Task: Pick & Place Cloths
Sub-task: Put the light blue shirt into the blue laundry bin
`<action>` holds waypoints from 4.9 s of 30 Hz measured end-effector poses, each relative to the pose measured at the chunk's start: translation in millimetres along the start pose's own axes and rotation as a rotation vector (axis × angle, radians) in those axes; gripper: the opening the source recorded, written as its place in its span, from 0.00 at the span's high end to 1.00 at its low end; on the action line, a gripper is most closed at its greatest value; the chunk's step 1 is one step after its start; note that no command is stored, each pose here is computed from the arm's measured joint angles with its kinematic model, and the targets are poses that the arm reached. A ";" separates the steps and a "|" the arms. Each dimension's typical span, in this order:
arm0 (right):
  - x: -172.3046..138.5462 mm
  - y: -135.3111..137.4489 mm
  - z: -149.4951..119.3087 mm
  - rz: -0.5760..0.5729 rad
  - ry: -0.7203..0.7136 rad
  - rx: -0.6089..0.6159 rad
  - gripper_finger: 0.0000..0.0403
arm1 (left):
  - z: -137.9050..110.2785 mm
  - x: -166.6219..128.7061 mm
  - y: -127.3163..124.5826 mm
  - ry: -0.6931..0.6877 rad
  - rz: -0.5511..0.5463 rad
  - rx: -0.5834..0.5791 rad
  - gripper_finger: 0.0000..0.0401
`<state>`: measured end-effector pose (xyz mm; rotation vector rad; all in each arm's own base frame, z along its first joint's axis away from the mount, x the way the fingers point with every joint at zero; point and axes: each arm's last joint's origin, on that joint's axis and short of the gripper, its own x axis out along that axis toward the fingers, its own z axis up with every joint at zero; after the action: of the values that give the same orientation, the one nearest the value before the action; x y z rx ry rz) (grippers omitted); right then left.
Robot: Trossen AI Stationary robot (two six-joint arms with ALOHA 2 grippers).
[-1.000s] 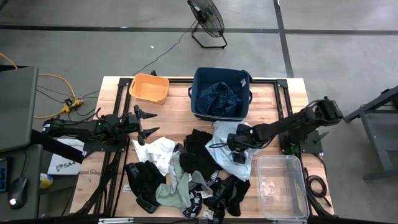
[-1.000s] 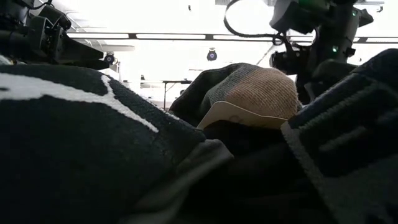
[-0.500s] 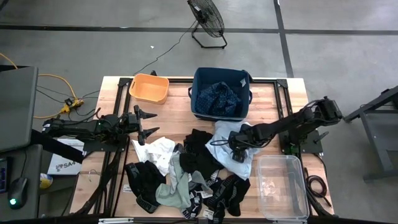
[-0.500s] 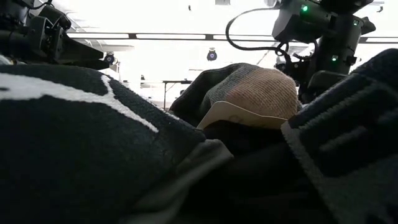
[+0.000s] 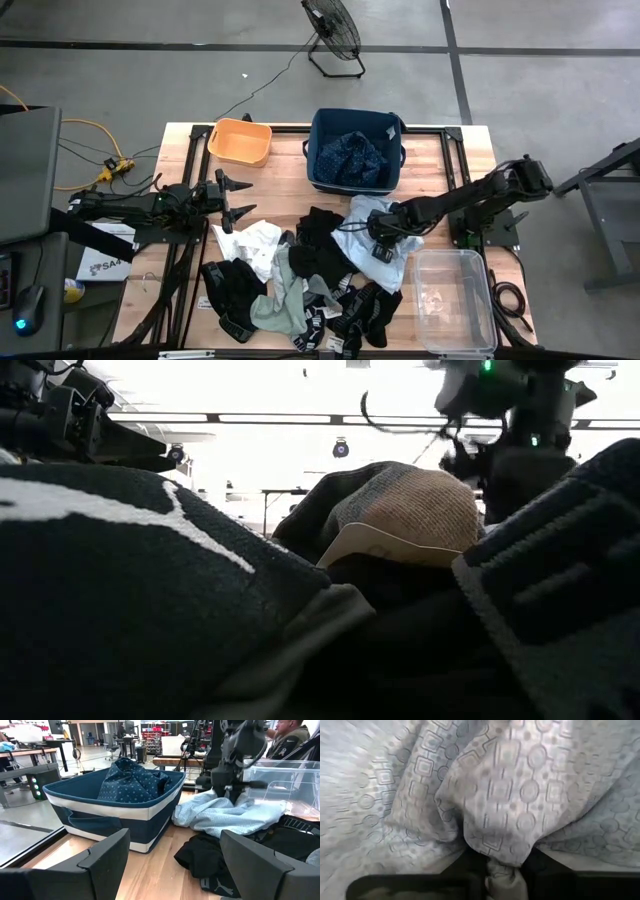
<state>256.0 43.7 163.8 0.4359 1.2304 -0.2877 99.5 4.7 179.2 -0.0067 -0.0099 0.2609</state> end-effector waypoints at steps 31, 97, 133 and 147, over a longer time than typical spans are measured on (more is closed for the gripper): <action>-182.2 65.8 74.1 -0.264 -0.733 -0.233 0.90 | 0.0 0.0 0.0 0.000 0.000 0.000 0.24; -14.4 -128.1 189.9 -0.515 -0.291 0.525 0.85 | -2.2 0.0 0.0 0.023 0.000 0.007 0.24; -78.0 -75.7 191.9 -0.373 -0.581 0.385 0.29 | -2.2 0.0 0.0 0.023 0.000 0.007 0.24; -91.9 -93.4 163.2 -0.619 -0.499 0.574 0.65 | -2.4 0.0 0.0 0.025 0.000 0.008 0.24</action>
<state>323.4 -117.3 279.3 0.4246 0.7437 -1.2244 99.5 4.6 176.8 -0.0023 0.0157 0.2606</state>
